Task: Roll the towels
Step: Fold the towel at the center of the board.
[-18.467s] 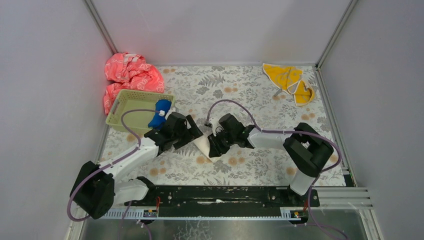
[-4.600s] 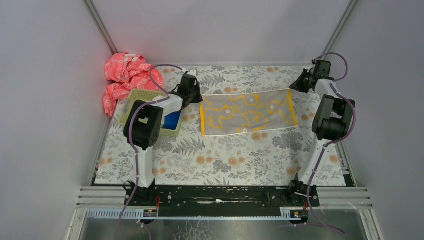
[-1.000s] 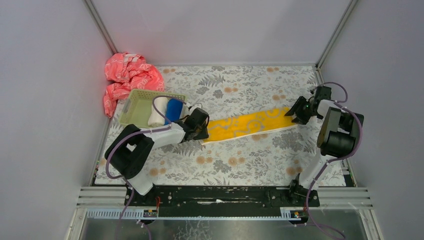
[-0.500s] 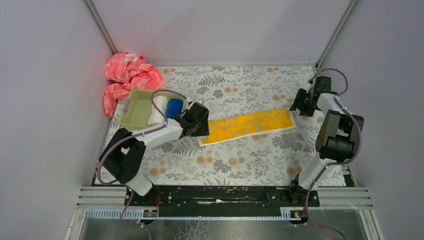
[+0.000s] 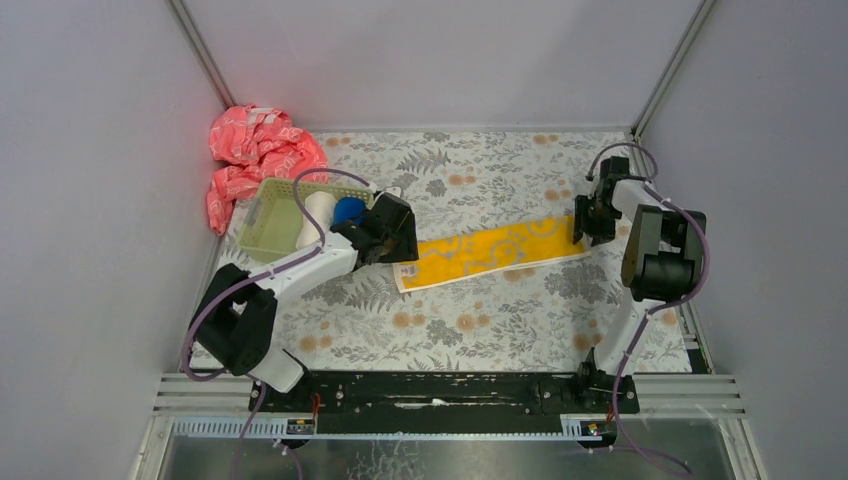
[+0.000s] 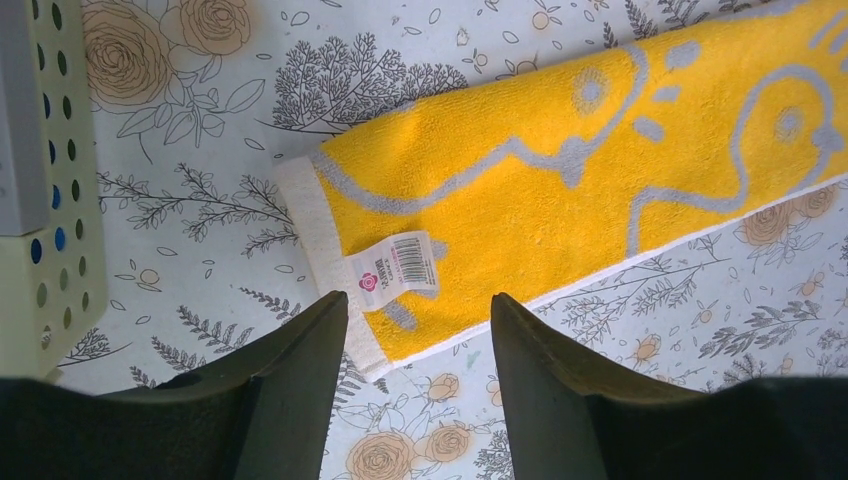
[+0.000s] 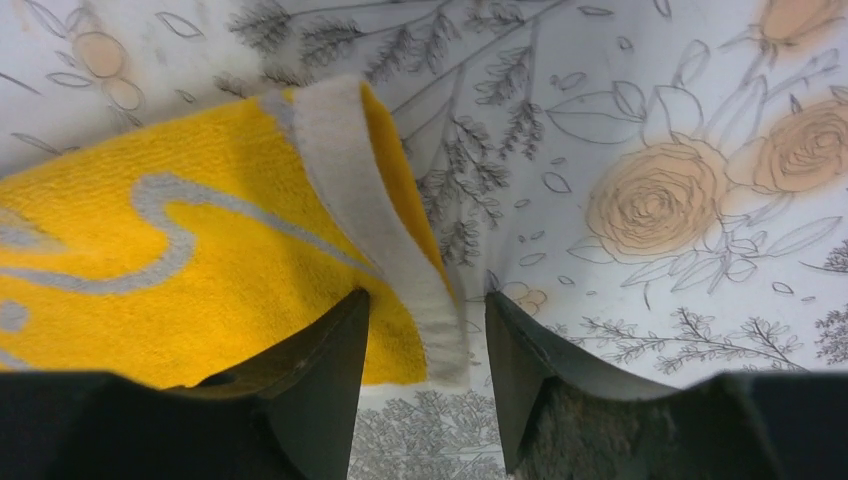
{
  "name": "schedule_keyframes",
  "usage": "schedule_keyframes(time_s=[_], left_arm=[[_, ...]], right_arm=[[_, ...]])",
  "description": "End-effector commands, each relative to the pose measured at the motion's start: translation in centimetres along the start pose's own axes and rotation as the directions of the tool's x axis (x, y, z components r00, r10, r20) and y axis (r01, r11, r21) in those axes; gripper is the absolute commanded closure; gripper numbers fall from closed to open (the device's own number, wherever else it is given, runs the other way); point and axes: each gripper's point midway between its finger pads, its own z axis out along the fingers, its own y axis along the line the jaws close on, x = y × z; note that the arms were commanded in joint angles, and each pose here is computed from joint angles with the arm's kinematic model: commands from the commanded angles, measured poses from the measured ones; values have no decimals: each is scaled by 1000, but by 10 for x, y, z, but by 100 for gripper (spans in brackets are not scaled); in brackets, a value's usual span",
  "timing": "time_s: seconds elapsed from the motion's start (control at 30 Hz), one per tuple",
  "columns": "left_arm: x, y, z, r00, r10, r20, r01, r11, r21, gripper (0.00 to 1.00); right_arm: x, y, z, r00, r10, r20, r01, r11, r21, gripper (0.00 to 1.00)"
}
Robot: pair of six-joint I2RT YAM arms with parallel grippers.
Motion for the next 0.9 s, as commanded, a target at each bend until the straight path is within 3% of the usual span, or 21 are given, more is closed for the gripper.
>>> schedule_keyframes(time_s=[0.0,0.23,0.33,0.47,0.57,0.73,0.87], left_arm=[[-2,4,-5,1000,4,3,-4,1000,-10,45],[-1,4,-7,1000,-10,4,10,1000,-2,45],[-2,5,-10,1000,-12,7,13,1000,-6,45],[-4,9,-14,1000,-17,14,17,1000,-12,45],[-4,9,-16,1000,-24,10,24,1000,-3,45],[-3,6,-17,999,-51,-2,51,998,29,45],[-3,8,-18,999,-55,0,55,998,28,45]], right_arm=[[10,13,7,993,-80,-91,78,997,-23,47],[47,18,25,962,-95,-256,90,996,-30,57],[58,7,33,948,-84,-308,97,995,26,79],[42,-26,26,966,6,-258,33,989,147,100],[16,-61,3,984,66,-165,-16,958,287,100],[-14,-85,-33,994,104,-36,-82,915,395,100],[-22,-41,-45,998,57,9,-57,971,231,100]])
